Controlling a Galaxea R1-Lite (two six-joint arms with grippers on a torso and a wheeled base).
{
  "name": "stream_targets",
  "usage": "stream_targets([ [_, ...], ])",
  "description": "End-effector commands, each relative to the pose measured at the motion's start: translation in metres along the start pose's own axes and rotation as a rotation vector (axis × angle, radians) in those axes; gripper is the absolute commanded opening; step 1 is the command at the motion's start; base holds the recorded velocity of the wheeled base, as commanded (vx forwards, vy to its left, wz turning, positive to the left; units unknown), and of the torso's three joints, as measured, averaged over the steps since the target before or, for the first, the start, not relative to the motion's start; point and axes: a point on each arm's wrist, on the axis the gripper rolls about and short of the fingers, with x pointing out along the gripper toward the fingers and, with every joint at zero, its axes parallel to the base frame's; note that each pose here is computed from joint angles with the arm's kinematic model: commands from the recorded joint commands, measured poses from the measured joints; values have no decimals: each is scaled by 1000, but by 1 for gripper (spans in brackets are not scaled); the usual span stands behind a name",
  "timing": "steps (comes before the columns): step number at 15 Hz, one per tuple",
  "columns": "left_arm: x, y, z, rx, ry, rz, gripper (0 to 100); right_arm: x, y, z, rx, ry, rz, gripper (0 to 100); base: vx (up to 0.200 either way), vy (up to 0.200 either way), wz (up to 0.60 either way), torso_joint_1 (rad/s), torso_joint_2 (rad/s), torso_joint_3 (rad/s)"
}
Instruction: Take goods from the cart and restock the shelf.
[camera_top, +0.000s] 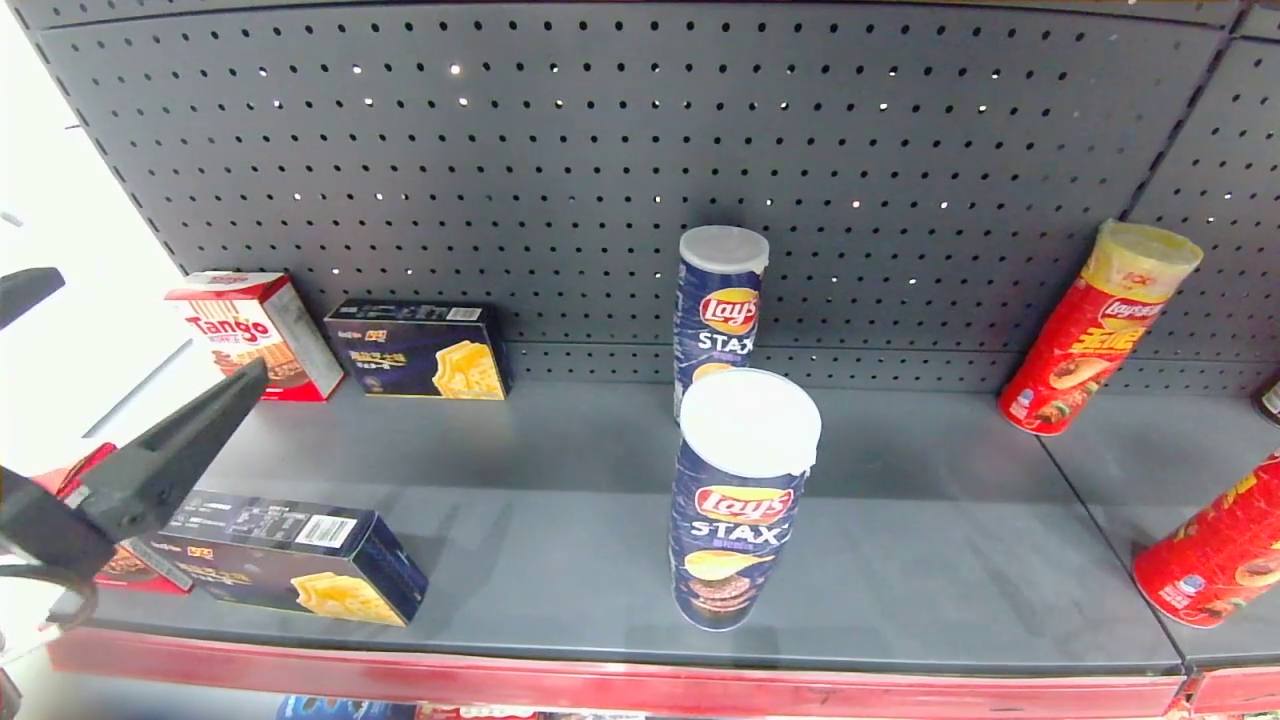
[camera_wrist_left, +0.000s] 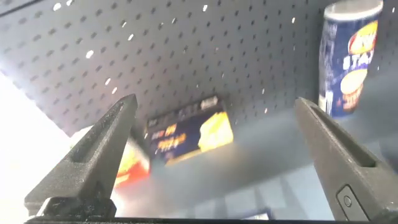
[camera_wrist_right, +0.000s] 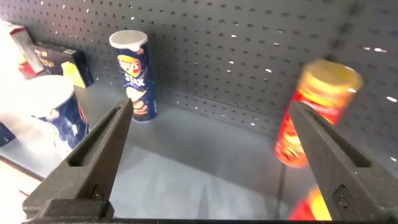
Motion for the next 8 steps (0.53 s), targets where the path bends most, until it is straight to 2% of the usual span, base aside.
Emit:
stream_targets([
  [1,-46,14,6,-15,-47,41,100,-48,-6,-19,8,-85,-32,100,0,0,0,0,0,0],
  [4,-88,22,-1,-10,-34,34,100,-70,-6,-49,4,-84,-49,100,0,0,0,0,0,0],
  [6,-104,23,-8,-10,-35,39,100,-79,-6,-60,-6,-67,-72,100,0,0,0,0,0,0],
  [8,-138,23,-27,1,-1,68,100,-102,-5,-82,-22,-5,-87,100,0,0,0,0,0,0],
])
